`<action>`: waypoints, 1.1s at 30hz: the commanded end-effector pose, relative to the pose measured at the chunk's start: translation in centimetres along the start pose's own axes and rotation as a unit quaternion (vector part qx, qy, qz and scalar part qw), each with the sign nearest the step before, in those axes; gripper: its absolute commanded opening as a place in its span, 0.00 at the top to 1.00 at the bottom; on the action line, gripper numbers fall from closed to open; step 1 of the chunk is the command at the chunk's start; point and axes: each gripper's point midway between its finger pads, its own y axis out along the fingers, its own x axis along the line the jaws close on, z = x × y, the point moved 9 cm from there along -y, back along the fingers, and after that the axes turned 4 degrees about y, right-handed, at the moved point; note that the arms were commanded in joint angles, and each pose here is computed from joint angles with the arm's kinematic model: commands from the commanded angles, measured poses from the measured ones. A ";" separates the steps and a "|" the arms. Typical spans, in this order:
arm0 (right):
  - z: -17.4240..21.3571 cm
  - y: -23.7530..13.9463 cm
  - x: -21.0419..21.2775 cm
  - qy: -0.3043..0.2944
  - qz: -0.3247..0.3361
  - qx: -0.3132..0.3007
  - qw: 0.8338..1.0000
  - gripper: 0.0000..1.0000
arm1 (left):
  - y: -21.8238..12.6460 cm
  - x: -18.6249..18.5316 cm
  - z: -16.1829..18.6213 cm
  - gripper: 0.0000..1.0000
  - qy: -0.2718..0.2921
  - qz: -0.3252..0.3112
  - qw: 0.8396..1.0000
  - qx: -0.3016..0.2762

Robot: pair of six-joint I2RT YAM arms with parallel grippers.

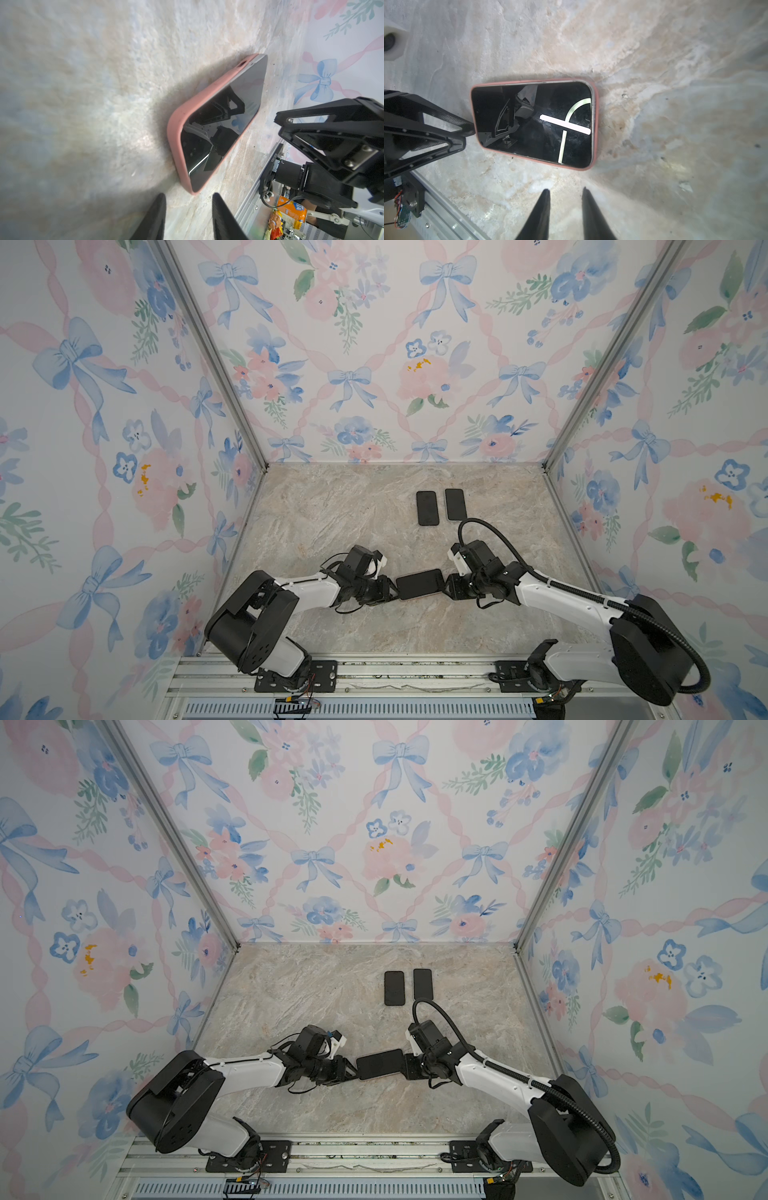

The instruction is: Put the phone into the phone case

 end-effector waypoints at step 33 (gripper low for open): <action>-6.1 6.2 0.3 -0.061 -0.066 0.089 0.992 0.41 | 3.8 -0.2 0.3 0.56 0.005 -0.036 0.999 0.016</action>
